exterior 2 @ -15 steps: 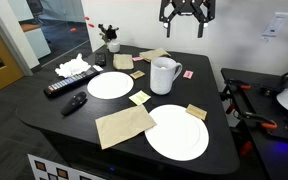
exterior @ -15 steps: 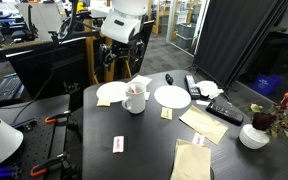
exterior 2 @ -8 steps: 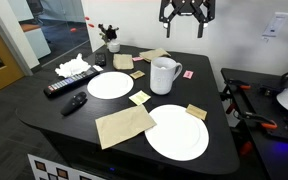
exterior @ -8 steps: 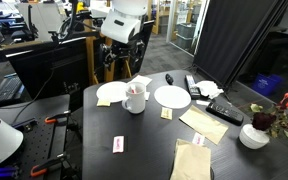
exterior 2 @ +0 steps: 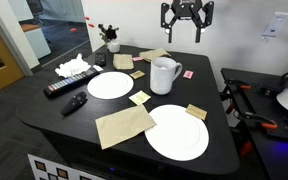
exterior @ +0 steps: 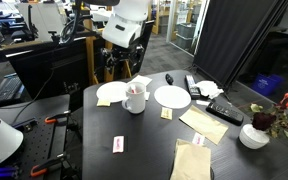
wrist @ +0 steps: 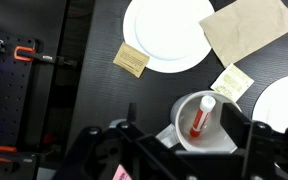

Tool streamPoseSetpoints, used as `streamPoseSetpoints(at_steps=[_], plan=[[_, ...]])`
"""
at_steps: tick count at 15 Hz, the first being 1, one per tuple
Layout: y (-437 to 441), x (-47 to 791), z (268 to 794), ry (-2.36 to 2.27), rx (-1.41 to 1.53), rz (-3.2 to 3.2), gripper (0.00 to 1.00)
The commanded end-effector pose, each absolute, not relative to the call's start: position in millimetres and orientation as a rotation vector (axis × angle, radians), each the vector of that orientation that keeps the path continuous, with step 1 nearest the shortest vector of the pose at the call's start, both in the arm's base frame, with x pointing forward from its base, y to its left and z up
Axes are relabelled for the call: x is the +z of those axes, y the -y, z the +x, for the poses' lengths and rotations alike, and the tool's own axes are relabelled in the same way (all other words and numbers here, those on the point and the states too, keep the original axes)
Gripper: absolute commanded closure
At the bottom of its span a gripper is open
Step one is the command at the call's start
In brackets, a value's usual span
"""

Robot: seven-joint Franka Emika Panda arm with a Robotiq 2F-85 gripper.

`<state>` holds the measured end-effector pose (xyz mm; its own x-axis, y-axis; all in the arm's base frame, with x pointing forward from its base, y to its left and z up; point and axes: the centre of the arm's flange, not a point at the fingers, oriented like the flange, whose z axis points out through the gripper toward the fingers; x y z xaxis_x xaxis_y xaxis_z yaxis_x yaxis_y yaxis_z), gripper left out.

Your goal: Remove the marker from the mug cup and place it on the table

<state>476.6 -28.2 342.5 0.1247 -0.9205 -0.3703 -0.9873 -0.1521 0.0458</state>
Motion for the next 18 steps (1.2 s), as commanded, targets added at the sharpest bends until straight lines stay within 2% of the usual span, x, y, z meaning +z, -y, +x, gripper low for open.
streamPoseSetpoints(at_steps=[1,10,12,13,14,17,18], plan=[[32,337,483,-1.912,0.441,-2.170,0.20],[40,313,495,-1.957,0.284,-2.121,0.26],[41,310,496,-1.962,0.267,-2.117,0.34],[41,308,497,-1.963,0.261,-2.116,0.46],[41,308,497,-1.963,0.255,-2.115,0.46],[40,306,499,-1.962,0.239,-2.118,0.64],[40,305,500,-1.960,0.236,-2.120,0.64]])
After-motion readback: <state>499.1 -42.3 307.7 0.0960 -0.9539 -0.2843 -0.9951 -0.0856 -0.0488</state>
